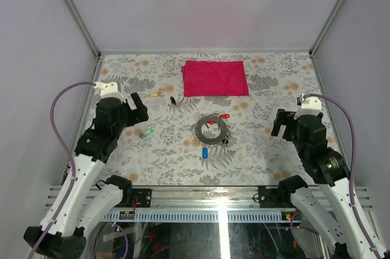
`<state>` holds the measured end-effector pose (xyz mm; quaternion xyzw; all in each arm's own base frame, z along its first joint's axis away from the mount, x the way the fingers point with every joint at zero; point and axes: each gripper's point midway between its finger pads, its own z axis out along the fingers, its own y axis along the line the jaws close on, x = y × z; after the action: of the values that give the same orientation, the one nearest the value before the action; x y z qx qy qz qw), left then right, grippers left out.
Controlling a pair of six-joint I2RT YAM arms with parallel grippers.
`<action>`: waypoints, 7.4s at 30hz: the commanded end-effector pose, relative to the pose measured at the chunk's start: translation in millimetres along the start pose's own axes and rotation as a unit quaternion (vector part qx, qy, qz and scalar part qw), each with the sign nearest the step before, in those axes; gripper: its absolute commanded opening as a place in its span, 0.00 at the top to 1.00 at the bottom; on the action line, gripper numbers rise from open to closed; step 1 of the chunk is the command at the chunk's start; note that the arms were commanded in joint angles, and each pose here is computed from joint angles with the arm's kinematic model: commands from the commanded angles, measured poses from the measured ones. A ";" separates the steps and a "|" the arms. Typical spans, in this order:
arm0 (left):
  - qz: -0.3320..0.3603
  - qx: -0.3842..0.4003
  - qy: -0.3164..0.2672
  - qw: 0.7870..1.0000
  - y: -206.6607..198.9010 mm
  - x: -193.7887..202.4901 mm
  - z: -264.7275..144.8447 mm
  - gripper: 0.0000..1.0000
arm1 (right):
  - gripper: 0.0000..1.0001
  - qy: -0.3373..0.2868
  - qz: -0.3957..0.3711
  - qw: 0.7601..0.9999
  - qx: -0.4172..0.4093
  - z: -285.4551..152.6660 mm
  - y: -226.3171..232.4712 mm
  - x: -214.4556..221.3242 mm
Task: Put the keys on the keyring
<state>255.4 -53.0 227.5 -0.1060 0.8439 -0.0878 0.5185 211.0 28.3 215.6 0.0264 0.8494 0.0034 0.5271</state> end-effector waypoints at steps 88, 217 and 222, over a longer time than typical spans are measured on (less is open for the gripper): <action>0.051 0.202 0.298 0.932 -156.7 212.3 136.1 0.51 | 0.45 0.269 0.025 0.917 -0.292 47.4 177.4 77.5; -0.051 0.428 0.161 0.888 -278.6 152.1 69.5 0.27 | 0.89 0.234 0.153 0.921 -0.270 95.2 243.0 28.7; -0.057 0.430 0.165 0.886 -283.9 153.8 73.2 0.48 | 0.89 0.233 0.166 0.917 -0.279 90.3 244.7 25.4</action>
<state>264.7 -354.9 109.8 0.0931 0.8207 -0.4592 0.3269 289.8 260.6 124.9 0.0175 0.9229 0.2796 0.2641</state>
